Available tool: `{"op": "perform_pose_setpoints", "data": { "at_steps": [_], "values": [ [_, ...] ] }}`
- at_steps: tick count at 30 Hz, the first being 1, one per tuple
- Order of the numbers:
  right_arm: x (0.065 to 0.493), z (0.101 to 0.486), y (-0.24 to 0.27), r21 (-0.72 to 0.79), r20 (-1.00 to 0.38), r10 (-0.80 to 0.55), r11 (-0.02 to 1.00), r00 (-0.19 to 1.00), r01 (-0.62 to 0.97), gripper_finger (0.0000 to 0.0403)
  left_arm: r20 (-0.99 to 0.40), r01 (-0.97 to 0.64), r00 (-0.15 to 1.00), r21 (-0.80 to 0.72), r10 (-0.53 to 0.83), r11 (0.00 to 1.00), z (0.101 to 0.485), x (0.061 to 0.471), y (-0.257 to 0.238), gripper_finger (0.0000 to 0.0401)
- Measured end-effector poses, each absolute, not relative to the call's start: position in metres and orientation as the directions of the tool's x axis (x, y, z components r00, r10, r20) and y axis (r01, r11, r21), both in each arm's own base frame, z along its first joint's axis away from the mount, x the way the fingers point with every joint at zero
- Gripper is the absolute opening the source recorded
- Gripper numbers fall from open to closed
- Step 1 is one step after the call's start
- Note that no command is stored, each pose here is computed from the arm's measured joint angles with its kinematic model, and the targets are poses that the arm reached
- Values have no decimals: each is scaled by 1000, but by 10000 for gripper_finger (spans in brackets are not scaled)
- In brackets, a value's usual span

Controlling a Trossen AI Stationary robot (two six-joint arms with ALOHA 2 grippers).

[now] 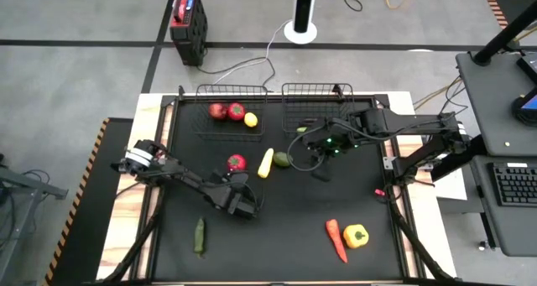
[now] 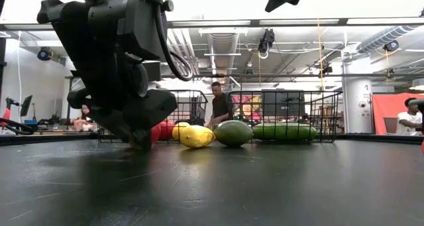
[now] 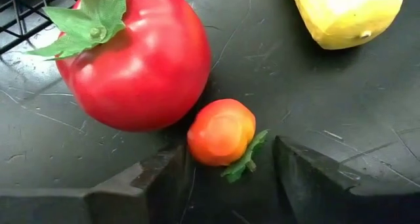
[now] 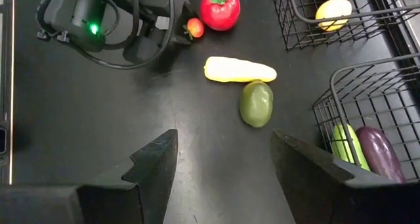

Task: Sort produce into baskets
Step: Put the persimmon into the left wire basket

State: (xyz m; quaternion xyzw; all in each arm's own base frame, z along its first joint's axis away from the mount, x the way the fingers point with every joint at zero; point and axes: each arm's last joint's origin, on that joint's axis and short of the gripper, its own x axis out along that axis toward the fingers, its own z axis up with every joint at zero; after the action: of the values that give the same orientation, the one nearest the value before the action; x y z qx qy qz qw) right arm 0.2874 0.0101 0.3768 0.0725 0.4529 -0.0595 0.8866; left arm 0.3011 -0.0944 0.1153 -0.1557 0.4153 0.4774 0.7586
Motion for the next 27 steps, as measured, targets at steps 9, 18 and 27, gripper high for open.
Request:
{"op": "perform_pose_setpoints", "data": {
  "at_steps": [9, 18, 27],
  "values": [
    [288, 377, 10, 75, -810, -40, 982, 585, 171, 233, -782, -852, 198, 161, 591, 499, 115, 301, -95, 153],
    [288, 377, 10, 75, -810, -40, 982, 585, 171, 233, -825, -795, 200, 179, 529, 580, 123, 297, -102, 102],
    [288, 377, 10, 69, -808, -40, 984, 588, 162, 233, -874, -627, 321, 93, 365, 774, 172, 279, -125, 92]
  ]
}}
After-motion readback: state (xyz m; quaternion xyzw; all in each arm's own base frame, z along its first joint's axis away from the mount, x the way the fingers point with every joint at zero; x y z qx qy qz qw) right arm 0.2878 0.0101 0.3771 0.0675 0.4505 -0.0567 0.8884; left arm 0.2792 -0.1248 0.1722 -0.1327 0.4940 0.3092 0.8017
